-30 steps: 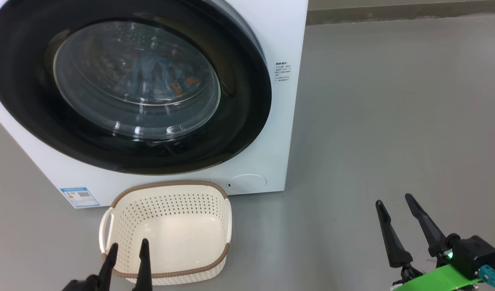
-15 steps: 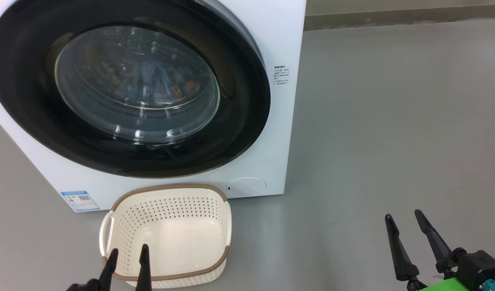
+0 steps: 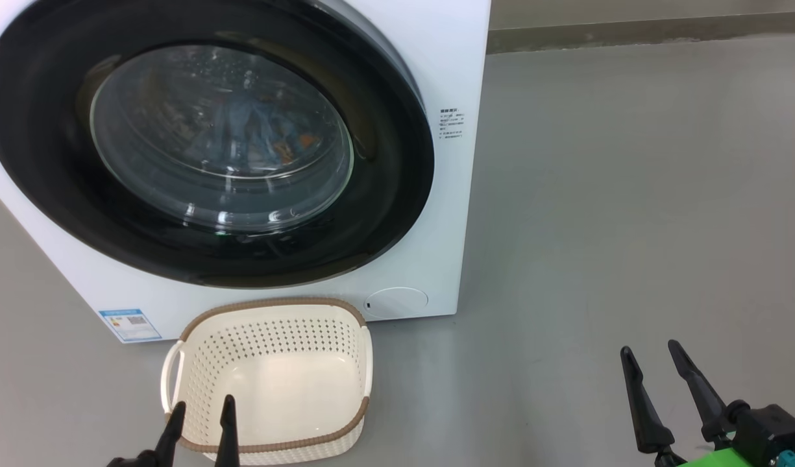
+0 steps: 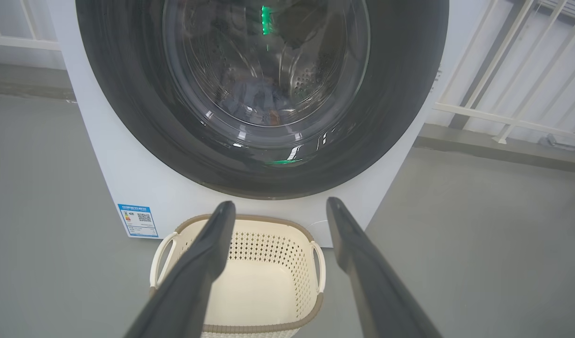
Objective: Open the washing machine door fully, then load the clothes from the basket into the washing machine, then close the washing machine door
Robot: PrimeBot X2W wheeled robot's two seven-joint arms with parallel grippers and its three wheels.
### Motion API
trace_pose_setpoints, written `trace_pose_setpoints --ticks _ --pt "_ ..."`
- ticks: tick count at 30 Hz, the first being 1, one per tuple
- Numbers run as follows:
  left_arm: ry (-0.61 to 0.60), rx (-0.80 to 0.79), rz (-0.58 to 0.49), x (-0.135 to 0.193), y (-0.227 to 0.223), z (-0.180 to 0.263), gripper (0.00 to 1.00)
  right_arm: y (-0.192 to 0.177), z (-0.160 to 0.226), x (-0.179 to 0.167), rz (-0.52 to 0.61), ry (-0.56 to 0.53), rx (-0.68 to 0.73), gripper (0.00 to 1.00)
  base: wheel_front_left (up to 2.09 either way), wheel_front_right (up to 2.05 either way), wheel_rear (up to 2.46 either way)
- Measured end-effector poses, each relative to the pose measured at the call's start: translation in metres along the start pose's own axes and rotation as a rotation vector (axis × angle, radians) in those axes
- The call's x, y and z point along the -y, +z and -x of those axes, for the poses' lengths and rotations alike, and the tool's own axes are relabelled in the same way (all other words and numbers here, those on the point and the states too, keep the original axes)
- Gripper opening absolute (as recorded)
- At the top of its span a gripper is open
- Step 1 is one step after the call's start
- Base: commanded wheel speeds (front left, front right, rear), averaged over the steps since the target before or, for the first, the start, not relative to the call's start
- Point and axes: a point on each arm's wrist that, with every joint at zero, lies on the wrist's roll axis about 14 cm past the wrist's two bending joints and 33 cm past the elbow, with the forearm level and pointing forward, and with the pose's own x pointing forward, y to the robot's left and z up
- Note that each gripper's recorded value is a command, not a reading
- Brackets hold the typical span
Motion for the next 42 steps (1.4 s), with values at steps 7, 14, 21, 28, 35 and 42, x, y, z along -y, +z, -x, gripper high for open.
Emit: trace_pose_setpoints --ticks 7,14,21,28,35,42 --pt "0.018 -0.063 -0.004 -0.003 -0.02 0.01 0.0 -0.024 0.009 0.0 -0.016 -0.011 -0.077 0.0 0.0 0.0 0.0" --pt "0.05 -0.111 0.057 -0.007 -0.034 0.016 0.0 -0.039 0.016 0.003 -0.082 -0.038 -0.128 0.0 0.0 0.0 0.0" --pt "0.078 -0.121 0.127 -0.012 -0.035 0.017 0.0 -0.043 0.016 0.006 -0.16 -0.062 -0.143 0.0 0.0 0.0 0.0" --pt "0.105 -0.125 0.198 -0.017 -0.035 0.016 0.0 -0.045 0.016 0.008 -0.23 -0.083 -0.151 0.0 0.0 0.0 0.0" --pt "0.126 -0.119 0.27 -0.022 -0.032 0.012 0.0 -0.044 0.011 0.009 -0.307 -0.099 -0.143 0.0 0.0 0.0 0.0" --pt "0.142 -0.119 0.342 -0.025 -0.031 0.012 0.0 -0.047 0.011 0.012 -0.383 -0.123 -0.157 0.0 0.0 0.0 0.0"
